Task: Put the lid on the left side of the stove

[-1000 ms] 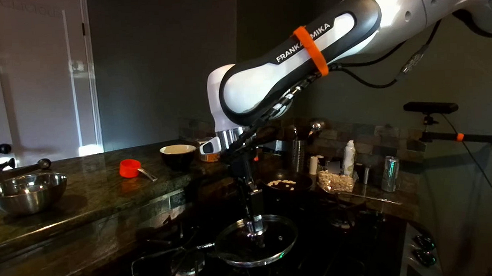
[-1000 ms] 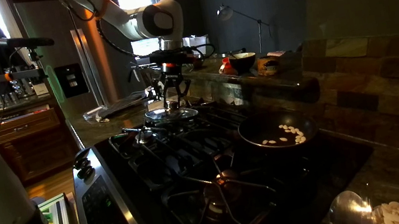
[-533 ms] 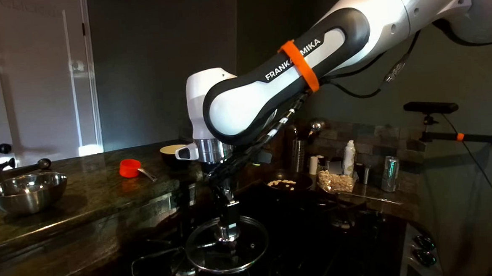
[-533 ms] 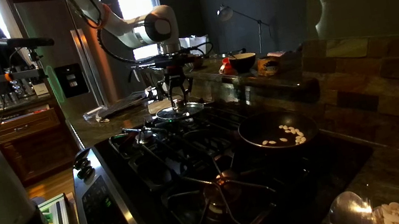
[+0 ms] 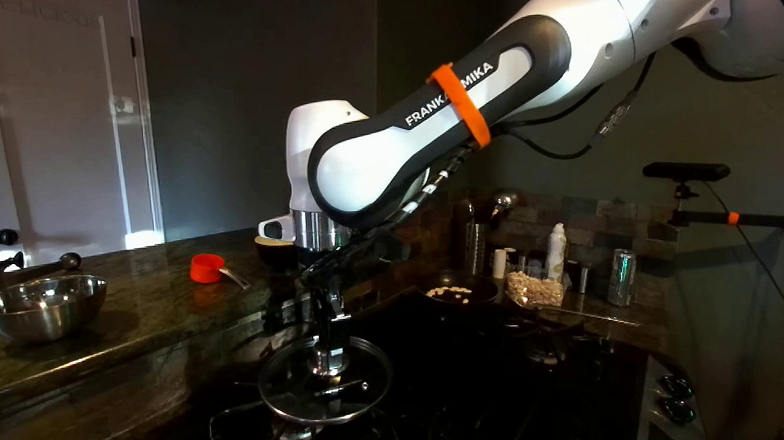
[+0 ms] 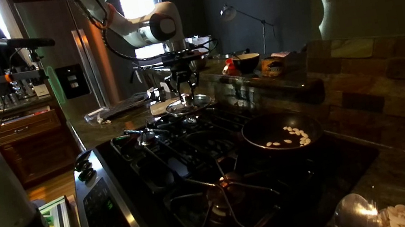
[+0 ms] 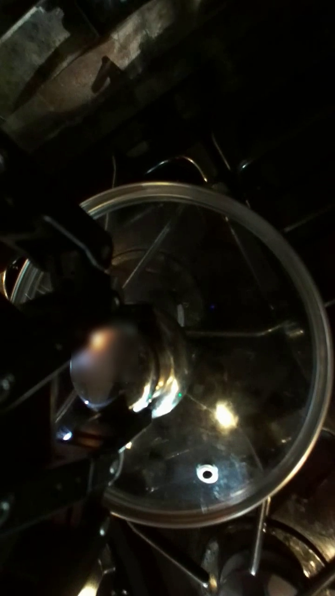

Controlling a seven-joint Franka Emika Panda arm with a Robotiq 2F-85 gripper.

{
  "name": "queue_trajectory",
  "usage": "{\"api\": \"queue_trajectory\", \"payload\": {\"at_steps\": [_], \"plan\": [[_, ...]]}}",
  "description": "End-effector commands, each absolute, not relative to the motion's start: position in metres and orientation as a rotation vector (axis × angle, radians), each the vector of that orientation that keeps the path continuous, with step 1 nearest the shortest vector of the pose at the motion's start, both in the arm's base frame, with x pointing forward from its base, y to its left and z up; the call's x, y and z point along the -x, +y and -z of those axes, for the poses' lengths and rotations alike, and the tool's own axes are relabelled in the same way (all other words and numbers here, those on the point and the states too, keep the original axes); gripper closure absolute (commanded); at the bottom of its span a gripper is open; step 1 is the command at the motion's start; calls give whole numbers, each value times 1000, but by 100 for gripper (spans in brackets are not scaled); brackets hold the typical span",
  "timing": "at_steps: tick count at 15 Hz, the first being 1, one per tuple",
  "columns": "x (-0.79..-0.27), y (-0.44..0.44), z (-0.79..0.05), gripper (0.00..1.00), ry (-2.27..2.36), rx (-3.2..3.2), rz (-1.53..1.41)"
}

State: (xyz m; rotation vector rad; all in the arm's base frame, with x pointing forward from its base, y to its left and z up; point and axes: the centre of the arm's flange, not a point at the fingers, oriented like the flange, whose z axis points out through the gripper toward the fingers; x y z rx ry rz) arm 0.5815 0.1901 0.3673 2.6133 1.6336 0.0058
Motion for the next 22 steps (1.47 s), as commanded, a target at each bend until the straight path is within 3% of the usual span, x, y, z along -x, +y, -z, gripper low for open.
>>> {"api": "queue_trajectory", "payload": {"at_steps": [1,8,9,10,11,14,16,22], "plan": [[-609,189,-357,76,1676,-2656,-14],[-631,209,-344,76,1702,-2656,12],[-632,212,-343,67,1696,-2658,45],[-630,215,-345,26,1695,-2659,69],[-626,215,-349,24,1698,-2658,82],[-602,210,-366,4,1635,-2664,231],[-577,193,-378,0,1546,-2700,289],[-551,97,-427,0,1104,-2885,56]]}}
